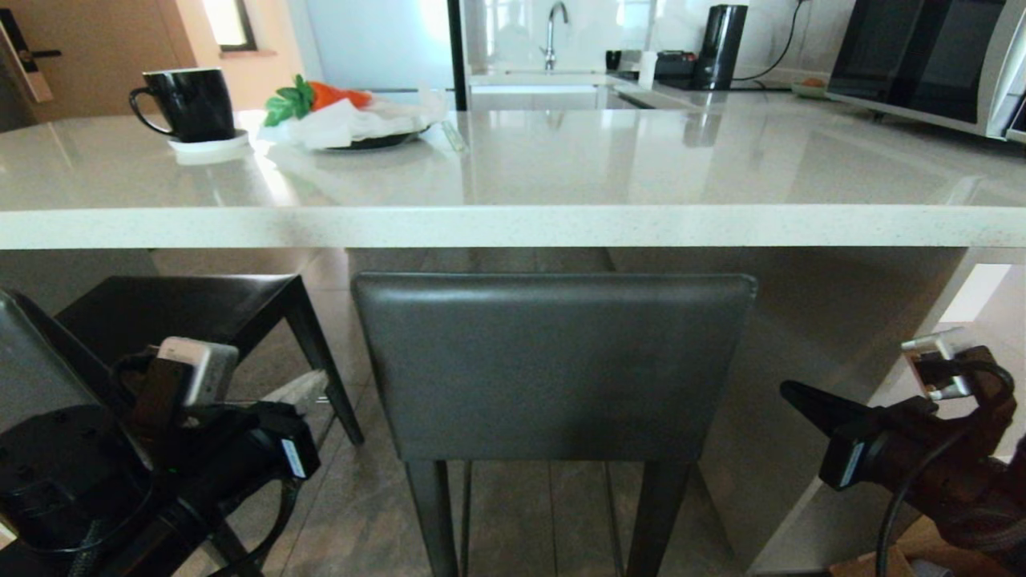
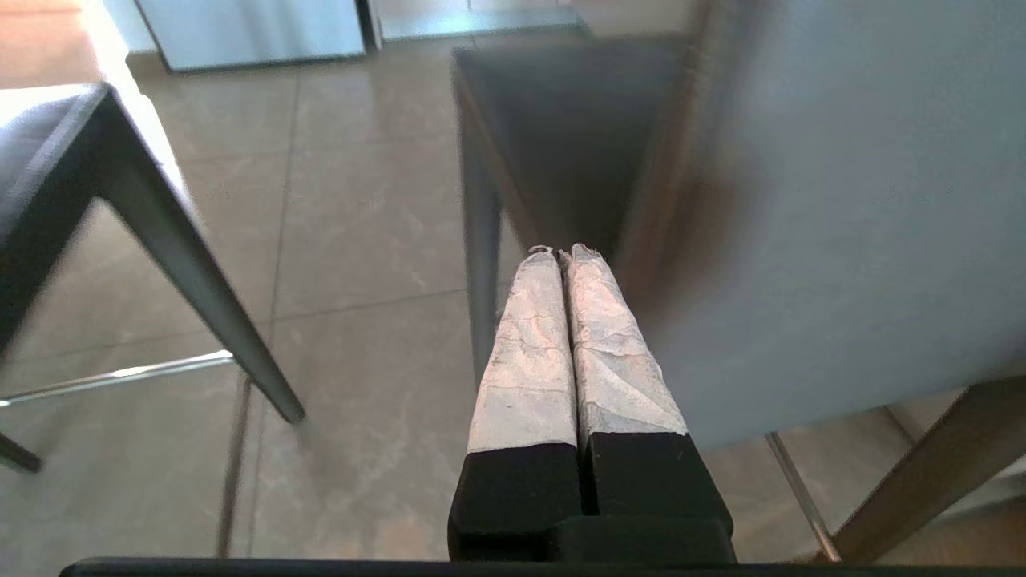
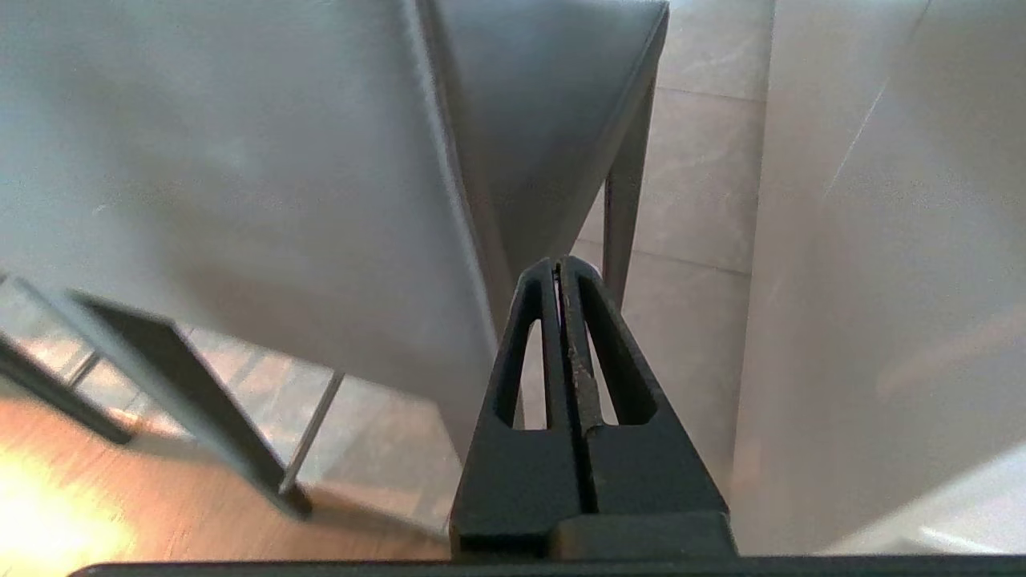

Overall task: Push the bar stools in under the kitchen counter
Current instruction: Pull the gray chair out from under the dining table

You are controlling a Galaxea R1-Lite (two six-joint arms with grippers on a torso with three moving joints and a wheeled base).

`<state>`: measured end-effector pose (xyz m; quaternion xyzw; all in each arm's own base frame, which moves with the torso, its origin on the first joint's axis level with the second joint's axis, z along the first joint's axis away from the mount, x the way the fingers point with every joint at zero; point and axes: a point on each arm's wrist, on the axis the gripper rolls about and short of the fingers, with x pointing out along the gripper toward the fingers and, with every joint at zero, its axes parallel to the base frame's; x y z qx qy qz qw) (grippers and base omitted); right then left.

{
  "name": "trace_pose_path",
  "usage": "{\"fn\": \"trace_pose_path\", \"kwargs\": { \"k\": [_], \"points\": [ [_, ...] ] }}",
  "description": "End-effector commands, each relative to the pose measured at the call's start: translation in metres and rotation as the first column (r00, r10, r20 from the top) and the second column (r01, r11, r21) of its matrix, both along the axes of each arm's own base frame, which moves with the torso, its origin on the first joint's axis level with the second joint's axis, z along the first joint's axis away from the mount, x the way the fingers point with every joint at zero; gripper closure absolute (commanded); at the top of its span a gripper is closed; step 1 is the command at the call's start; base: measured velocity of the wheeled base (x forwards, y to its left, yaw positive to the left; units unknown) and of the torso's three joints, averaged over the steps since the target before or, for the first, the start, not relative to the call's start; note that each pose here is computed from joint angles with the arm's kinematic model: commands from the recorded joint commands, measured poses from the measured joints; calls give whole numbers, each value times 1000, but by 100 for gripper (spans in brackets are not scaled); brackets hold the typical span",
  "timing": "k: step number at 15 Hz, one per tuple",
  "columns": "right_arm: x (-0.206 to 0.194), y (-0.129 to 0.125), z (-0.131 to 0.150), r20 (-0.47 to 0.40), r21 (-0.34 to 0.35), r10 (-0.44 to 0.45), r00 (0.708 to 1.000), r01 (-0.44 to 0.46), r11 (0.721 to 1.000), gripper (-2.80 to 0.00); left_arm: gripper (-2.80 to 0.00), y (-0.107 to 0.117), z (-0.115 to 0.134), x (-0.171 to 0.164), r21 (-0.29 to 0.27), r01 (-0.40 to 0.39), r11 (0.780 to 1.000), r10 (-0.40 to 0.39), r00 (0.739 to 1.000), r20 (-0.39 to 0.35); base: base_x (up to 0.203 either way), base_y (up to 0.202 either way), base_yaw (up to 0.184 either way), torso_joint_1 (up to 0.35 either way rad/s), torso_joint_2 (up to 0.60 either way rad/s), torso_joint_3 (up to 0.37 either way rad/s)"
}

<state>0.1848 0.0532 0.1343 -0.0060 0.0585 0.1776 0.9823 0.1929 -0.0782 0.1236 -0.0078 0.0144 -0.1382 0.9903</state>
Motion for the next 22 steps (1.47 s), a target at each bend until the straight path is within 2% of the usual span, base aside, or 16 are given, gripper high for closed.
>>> {"fn": "trace_pose_path", "kwargs": {
  "k": [1, 5, 12, 16, 22],
  "points": [
    [16, 6, -15, -31, -9, -5, 1000, 5, 1000, 0, 0, -15, -9, 12, 13, 16, 1000, -15, 1000, -27, 0, 0, 0, 0, 0, 0],
    [39, 23, -16, 48, 10, -53, 997, 52, 999, 0, 0, -18, -12, 23, 5, -21, 1000, 21, 999, -32, 0, 0, 0, 0, 0, 0],
    [62, 34, -26, 44, 11, -47, 998, 47, 999, 0, 0, -20, -8, 43, -14, -63, 998, 64, 998, 5, 0, 0, 0, 0, 0, 0],
    [77, 39, -23, 89, 29, -50, 995, 48, 998, 0, 0, -23, -13, 51, -10, -73, 997, 73, 997, -6, 0, 0, 0, 0, 0, 0],
    [87, 52, -24, 106, 32, -19, 994, 16, 999, 0, 0, -29, -17, 65, -10, -83, 997, 83, 997, -5, 0, 0, 0, 0, 0, 0]
  ]
}}
